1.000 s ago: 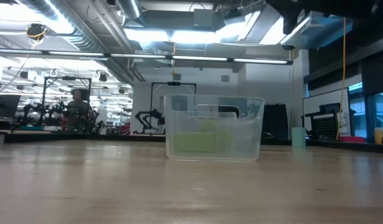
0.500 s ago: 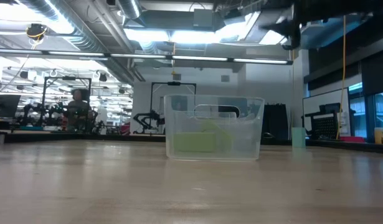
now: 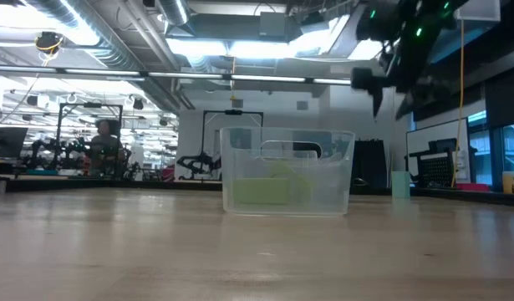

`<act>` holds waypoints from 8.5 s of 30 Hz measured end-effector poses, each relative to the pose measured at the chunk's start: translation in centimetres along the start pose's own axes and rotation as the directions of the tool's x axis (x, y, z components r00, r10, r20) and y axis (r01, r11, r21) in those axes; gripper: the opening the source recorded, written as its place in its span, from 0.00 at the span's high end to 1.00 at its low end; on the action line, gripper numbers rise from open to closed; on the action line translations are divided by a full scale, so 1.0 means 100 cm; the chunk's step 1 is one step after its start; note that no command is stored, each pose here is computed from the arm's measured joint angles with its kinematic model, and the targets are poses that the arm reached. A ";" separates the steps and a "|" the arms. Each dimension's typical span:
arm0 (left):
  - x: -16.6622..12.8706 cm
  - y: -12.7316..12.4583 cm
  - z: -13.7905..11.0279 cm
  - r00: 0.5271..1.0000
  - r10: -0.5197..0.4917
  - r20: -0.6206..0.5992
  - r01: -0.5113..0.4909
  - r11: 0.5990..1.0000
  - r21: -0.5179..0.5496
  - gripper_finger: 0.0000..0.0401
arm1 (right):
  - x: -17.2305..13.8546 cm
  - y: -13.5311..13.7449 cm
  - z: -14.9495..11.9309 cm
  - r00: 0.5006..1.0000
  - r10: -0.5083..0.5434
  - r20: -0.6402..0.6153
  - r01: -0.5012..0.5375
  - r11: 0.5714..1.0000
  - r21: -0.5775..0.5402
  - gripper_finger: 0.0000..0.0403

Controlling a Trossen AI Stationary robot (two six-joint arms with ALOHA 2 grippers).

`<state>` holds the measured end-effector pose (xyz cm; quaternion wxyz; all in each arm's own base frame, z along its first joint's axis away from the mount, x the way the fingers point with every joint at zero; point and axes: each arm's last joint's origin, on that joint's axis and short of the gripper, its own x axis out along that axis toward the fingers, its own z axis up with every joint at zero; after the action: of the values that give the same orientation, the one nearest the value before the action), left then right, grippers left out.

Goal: Sort & place blocks by color
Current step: Put the top blue block into the top transparent bin, then put the blue block into the top transparent bin

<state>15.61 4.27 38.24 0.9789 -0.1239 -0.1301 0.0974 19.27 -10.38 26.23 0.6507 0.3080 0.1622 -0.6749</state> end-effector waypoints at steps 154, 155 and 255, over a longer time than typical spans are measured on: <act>0.021 0.002 -0.018 0.995 -0.035 -0.094 0.032 0.999 -0.032 0.61 | 0.153 0.145 -0.018 0.847 0.325 -0.419 -0.477 0.815 -0.331 0.24; 0.021 0.002 -0.018 0.995 -0.035 -0.094 0.032 0.999 -0.032 0.61 | 0.153 0.145 -0.018 0.841 0.332 -0.427 -0.486 0.811 -0.328 0.21; 0.020 0.002 -0.019 0.994 -0.040 -0.103 0.038 0.999 -0.025 0.61 | -0.181 -0.048 -0.132 0.187 -0.072 -0.980 -0.967 0.164 -0.196 0.12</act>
<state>18.05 4.49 36.87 0.9845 -0.1377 -0.0825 0.0702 16.61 12.41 26.72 0.7130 0.2449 0.6483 0.1065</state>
